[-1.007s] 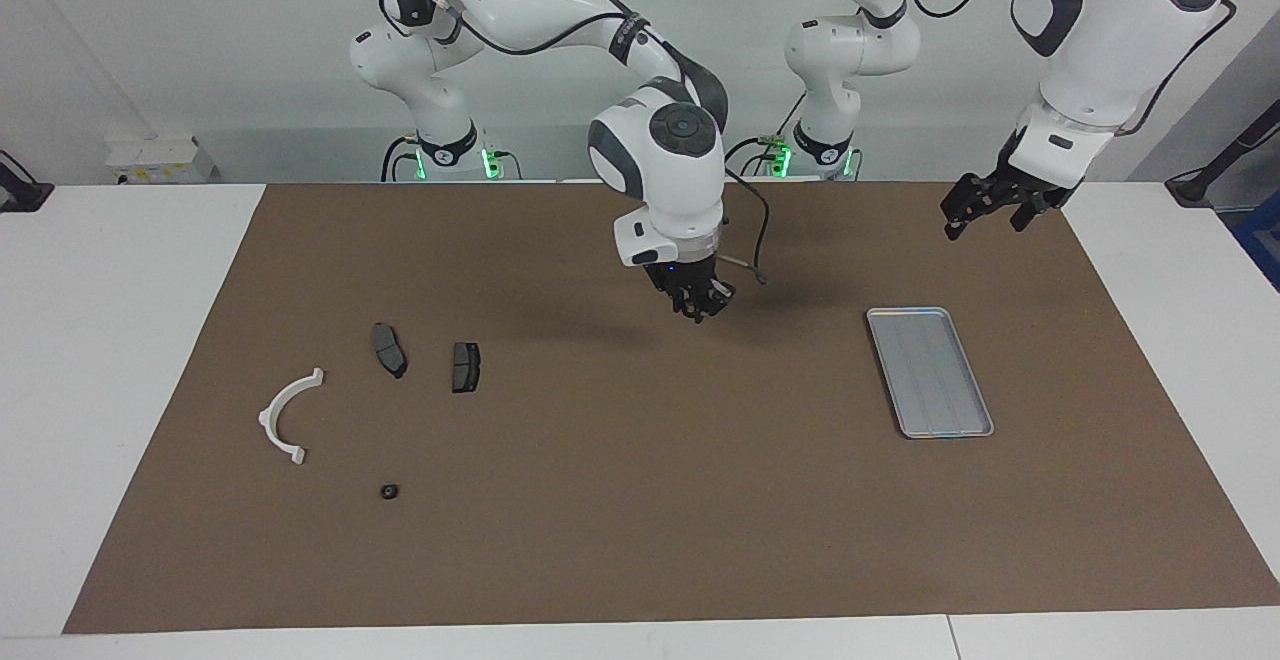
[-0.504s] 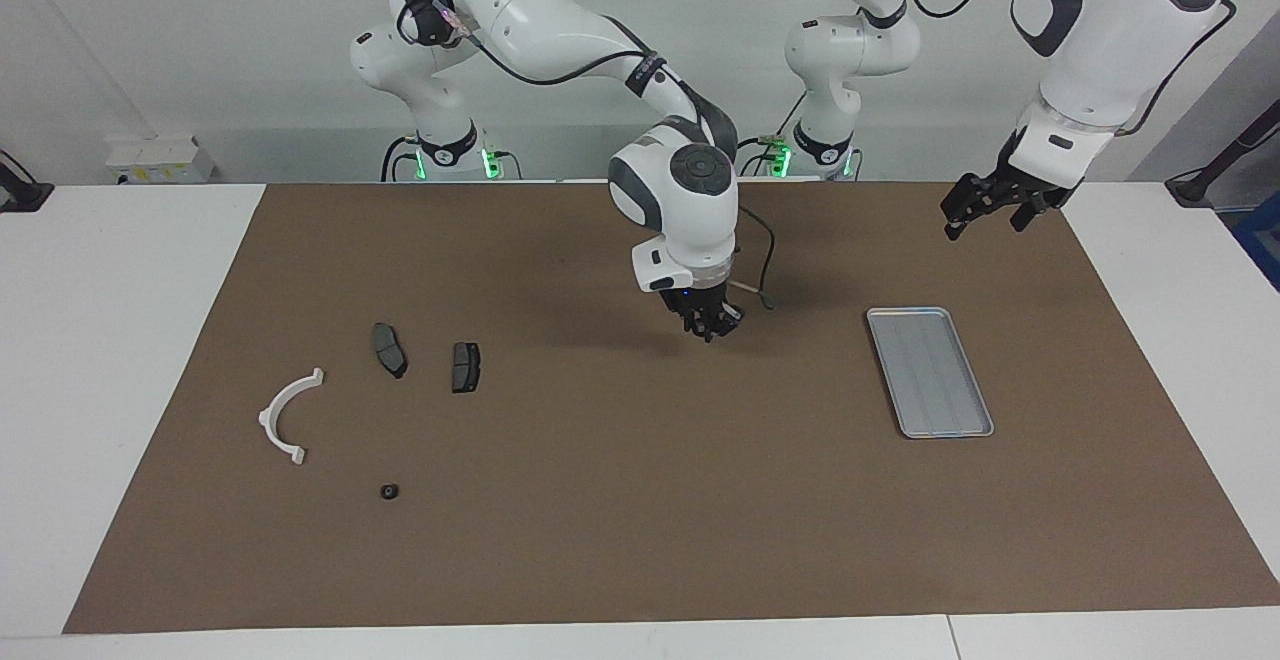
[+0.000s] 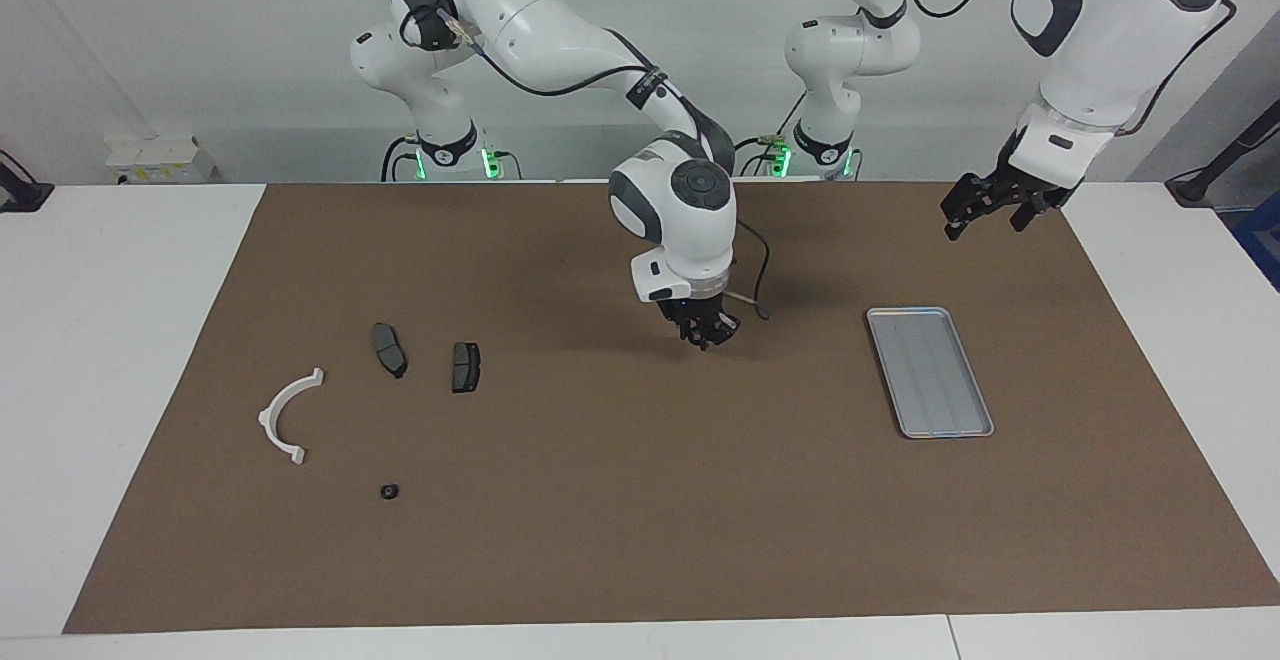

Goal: Pick bearing gear from pile to tray
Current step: 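Carry the held bearing with the right gripper toward the table center, then set the bearing down with the right gripper while the left gripper reaches it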

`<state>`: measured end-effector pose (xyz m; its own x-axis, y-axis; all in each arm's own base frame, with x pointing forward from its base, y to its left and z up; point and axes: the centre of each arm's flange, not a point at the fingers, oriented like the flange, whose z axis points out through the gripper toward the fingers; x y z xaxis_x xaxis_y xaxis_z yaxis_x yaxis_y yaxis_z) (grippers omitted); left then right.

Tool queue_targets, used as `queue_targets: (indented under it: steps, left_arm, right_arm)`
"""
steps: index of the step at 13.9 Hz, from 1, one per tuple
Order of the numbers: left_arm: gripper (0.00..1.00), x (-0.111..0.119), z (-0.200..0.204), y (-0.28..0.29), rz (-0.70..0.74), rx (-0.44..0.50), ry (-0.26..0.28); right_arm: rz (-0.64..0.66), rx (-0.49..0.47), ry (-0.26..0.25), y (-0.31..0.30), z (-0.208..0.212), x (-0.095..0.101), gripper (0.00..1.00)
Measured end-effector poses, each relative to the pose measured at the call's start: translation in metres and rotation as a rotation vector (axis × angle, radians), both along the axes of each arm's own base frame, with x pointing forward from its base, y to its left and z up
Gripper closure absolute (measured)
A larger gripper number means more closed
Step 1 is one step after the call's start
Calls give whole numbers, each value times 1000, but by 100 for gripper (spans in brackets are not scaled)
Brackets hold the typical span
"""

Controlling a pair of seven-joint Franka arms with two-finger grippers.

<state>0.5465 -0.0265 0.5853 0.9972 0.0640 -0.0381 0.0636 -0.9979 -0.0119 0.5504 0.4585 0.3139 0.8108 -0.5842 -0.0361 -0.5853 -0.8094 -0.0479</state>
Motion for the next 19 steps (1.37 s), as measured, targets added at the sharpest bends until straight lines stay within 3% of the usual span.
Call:
queue_targets:
  steps: [6, 11, 13, 17, 19]
  left_arm:
    - [0, 0, 0, 0, 0, 0, 0]
    - [0, 0, 0, 0, 0, 0, 0]
    - [0, 0, 0, 0, 0, 0, 0]
    - [0, 0, -1, -2, -2, 0, 3]
    - [0, -1, -4, -11, 68, 2, 4]
  right_arm:
    - [24, -2, -13, 6, -25, -14, 66]
    - [26, -3, -15, 6, -25, -14, 65]
    - [26, -10, -17, 4, -26, -12, 49]
    - [21, -54, -12, -8, 4, 8, 2]
    - [25, -39, -35, -18, 37, 27, 0]
